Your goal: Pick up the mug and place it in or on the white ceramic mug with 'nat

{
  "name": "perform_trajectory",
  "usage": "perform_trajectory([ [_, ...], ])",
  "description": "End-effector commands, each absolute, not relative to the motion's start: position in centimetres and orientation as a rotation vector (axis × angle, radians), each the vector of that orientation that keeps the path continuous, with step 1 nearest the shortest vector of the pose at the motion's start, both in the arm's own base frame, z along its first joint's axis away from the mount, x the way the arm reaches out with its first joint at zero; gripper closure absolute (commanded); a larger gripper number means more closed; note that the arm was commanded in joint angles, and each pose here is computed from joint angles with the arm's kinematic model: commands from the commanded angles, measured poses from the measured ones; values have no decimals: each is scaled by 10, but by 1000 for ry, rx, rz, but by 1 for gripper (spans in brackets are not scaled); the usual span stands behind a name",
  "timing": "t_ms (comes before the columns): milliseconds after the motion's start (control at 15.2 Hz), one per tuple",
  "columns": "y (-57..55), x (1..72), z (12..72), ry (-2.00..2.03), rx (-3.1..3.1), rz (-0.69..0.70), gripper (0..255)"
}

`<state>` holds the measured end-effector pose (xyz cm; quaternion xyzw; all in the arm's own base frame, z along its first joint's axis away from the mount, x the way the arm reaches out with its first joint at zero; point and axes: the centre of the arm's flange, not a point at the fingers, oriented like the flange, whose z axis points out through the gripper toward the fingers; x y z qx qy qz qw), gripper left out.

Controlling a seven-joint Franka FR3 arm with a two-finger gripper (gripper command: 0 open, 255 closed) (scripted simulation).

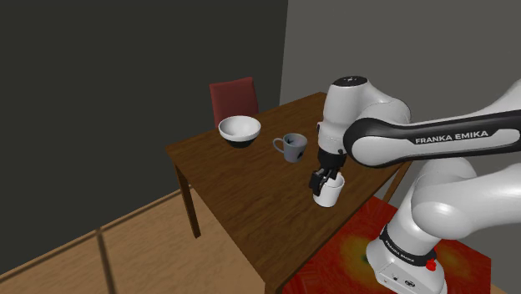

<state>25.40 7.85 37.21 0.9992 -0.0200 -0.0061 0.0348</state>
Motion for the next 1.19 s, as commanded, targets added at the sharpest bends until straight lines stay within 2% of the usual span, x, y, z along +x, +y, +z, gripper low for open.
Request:
perform_trajectory([
  [0, 79, 255, 362, -62, 3071, -18, 0],
  [660, 78, 254, 349, -62, 3071, -18, 0],
  [726, 78, 254, 349, -62, 3071, -18, 255],
  [1122, 78, 254, 349, -62, 3071, -18, 255],
])
